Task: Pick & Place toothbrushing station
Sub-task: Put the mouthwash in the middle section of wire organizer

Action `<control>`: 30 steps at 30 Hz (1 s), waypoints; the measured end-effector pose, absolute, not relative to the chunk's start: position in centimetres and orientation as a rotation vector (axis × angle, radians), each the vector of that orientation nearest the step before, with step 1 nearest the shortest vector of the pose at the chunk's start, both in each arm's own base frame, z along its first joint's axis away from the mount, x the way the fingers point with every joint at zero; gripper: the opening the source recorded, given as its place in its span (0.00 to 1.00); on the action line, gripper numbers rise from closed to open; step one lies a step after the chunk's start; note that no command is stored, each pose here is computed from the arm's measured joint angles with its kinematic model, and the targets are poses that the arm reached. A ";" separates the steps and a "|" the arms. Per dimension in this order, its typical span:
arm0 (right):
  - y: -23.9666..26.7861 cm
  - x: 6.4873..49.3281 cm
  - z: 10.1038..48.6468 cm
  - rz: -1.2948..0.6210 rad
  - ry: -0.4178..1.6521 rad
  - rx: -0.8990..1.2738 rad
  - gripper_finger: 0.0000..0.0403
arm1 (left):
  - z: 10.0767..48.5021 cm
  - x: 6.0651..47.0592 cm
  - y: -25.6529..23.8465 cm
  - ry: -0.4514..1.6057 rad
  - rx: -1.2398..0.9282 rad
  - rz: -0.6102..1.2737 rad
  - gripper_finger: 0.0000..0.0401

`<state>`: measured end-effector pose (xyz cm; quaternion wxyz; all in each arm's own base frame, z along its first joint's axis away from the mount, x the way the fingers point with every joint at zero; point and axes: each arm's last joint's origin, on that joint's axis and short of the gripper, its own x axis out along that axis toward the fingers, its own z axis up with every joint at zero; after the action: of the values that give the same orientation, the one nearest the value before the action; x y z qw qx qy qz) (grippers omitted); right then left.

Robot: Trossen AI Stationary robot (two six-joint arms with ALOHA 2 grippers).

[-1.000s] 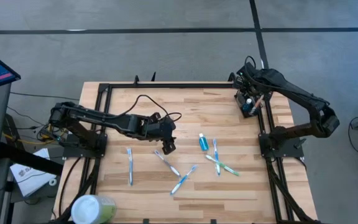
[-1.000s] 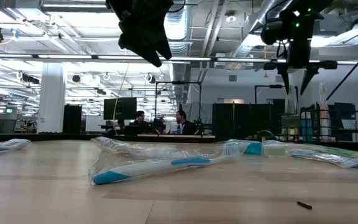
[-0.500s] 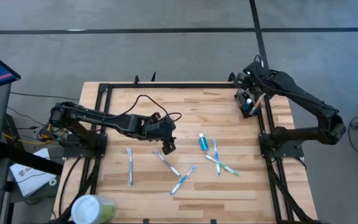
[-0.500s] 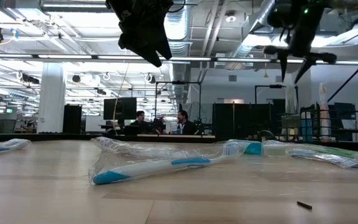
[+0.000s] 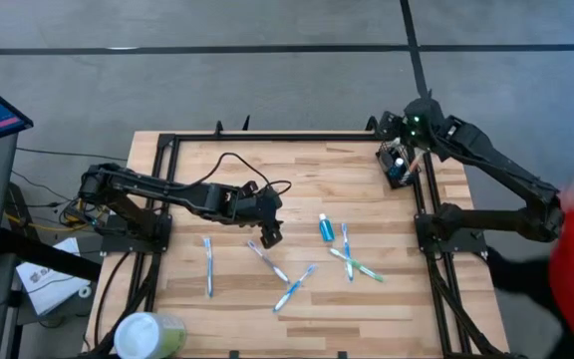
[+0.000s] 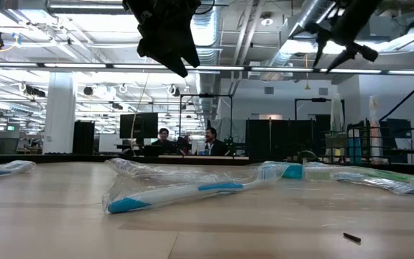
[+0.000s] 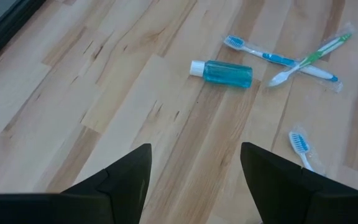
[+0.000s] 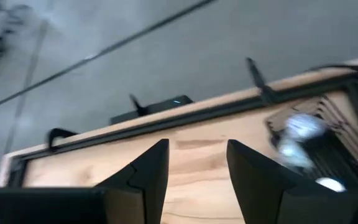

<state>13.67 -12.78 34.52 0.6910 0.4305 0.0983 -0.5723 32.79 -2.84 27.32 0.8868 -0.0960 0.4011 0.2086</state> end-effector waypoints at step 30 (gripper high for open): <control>-3.6 17.0 31.7 -0.542 0.755 0.955 0.02 | 27.4 32.9 -3.0 0.799 -0.369 0.456 0.53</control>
<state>16.98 -3.59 31.70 0.7861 0.4428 0.3504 -0.2514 32.94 -2.98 27.42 0.8797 -0.1770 0.3833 0.2187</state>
